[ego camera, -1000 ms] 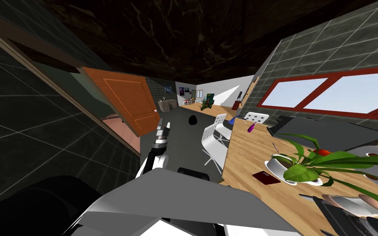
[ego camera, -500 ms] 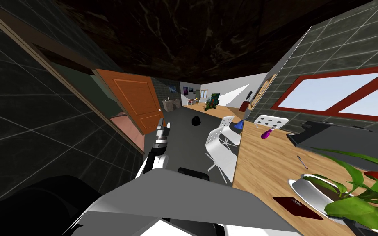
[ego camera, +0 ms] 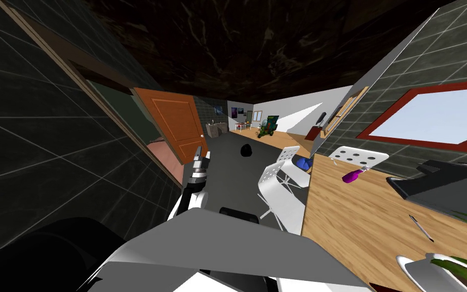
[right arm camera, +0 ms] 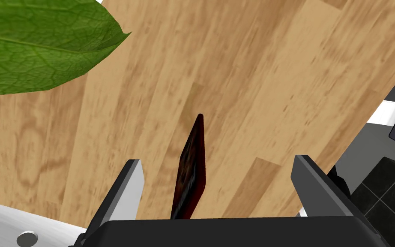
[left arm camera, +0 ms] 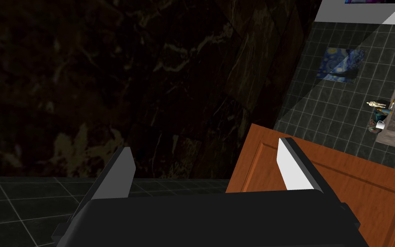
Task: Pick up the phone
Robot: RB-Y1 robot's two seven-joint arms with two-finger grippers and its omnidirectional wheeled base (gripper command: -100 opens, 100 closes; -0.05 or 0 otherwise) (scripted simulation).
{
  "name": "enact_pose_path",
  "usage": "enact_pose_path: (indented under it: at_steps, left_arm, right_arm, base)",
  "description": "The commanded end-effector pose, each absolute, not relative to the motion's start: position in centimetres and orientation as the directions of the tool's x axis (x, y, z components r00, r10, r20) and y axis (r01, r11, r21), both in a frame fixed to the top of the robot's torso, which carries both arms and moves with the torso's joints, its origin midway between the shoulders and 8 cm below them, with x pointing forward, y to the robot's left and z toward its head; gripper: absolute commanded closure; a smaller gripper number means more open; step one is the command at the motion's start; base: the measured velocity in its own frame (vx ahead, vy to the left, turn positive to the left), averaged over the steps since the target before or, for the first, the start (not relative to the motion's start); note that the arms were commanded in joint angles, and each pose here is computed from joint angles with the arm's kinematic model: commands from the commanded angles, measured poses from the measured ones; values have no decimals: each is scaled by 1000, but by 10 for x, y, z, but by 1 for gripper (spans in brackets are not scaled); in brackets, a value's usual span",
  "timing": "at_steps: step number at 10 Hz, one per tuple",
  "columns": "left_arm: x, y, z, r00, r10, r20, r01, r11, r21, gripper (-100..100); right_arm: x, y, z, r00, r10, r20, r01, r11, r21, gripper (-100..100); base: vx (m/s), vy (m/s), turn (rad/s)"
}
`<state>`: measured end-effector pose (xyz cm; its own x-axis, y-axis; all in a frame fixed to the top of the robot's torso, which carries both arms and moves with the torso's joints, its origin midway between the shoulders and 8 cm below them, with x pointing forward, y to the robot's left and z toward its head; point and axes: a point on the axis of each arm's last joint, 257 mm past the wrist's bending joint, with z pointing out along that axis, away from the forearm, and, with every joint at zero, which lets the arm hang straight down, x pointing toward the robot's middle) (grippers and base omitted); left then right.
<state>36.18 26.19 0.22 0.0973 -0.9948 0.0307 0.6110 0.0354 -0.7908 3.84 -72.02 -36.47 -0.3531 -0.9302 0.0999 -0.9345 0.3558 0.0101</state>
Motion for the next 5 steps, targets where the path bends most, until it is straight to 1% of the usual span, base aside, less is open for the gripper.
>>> enact_pose_path:
  at_steps: [1, 3, 4, 5]
  left_arm:
    - [362, 262, 2, 97, -995, 31, 611, 35, -791, 0]
    - [362, 262, 2, 97, -995, 31, 611, 35, -791, 0]
    - [362, 262, 2, 97, -995, 31, 611, 35, -791, 0]
    - [362, 262, 2, 97, -995, 31, 611, 35, -791, 0]
  right_arm:
    - [13, -721, -364, -347, -930, 121, -933, 356, 59, -100]
    - [3, -721, -364, -347, -929, 128, -931, 358, 76, -100]
    - [8, -722, -364, -345, -930, 123, -932, 355, 68, -100]
    - [8, -722, -364, -346, -930, 124, -932, 356, 68, 0]
  base:
    - [91, 14, 197]
    - [55, 5, 45]
    - [19, 0, 15]
    - [0, 0, 0]
